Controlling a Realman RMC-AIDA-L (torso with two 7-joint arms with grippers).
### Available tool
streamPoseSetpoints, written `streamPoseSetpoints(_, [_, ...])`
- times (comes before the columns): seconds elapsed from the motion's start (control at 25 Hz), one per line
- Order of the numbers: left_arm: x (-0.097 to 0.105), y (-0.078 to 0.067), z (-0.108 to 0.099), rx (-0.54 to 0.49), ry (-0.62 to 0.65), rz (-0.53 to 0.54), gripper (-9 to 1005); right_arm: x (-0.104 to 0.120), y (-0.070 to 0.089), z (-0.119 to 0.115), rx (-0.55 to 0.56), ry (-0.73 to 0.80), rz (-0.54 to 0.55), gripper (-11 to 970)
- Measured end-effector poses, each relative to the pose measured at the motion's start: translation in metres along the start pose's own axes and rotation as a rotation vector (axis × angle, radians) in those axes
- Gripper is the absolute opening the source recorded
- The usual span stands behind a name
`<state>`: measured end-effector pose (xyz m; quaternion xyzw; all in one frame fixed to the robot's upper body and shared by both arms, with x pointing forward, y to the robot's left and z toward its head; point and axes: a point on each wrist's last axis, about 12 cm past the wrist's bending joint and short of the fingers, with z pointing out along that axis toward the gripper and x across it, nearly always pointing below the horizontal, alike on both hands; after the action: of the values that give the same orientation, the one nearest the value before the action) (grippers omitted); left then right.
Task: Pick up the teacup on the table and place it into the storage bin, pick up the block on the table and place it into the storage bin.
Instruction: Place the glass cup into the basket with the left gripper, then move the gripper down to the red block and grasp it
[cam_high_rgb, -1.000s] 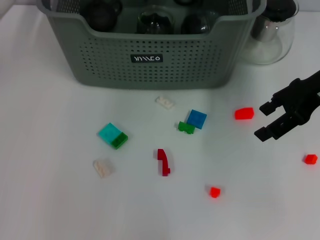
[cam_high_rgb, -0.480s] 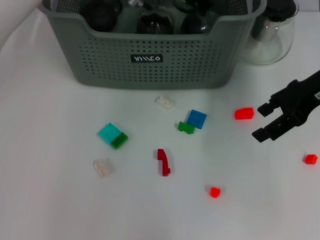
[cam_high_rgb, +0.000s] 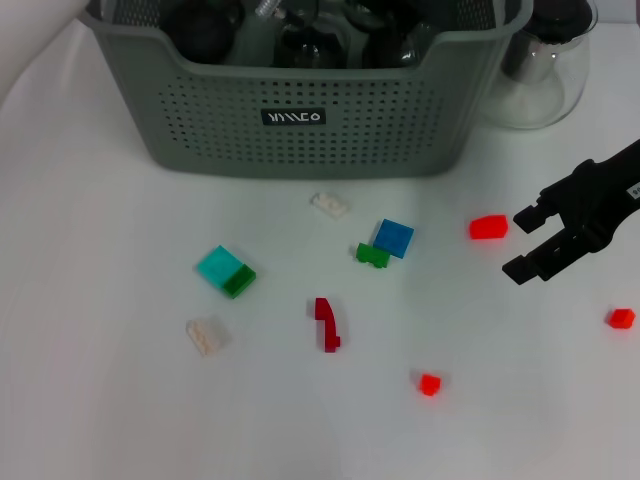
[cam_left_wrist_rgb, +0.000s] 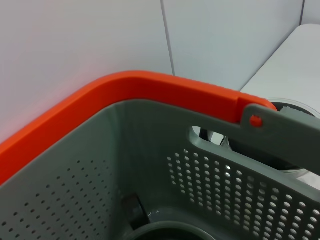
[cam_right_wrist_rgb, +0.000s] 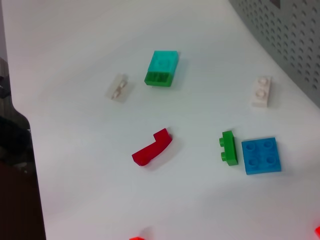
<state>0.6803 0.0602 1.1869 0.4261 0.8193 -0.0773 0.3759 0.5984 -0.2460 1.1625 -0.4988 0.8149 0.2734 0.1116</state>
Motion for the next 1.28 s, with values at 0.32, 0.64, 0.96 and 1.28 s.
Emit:
streamPoseSetpoints(0.32, [0.002,-0.001,0.000,0.007,0.011,0.007,112,-0.001,0.000,0.000,0.004,-0.001,-0.004,896])
streamPoseSetpoints(0.64, [0.002,-0.001,0.000,0.007,0.013,0.009,190,-0.002,0.000,-0.001,0.005,-0.002,-0.005,896])
streamPoseSetpoints(0.96, [0.000,0.001,-0.002,0.009,0.015,0.012,225,-0.002,0.000,-0.001,0.006,-0.002,-0.004,897])
streamPoseSetpoints(1.28, [-0.007,0.012,-0.028,0.003,-0.042,-0.001,245,-0.003,0.000,-0.002,0.008,-0.002,-0.007,897])
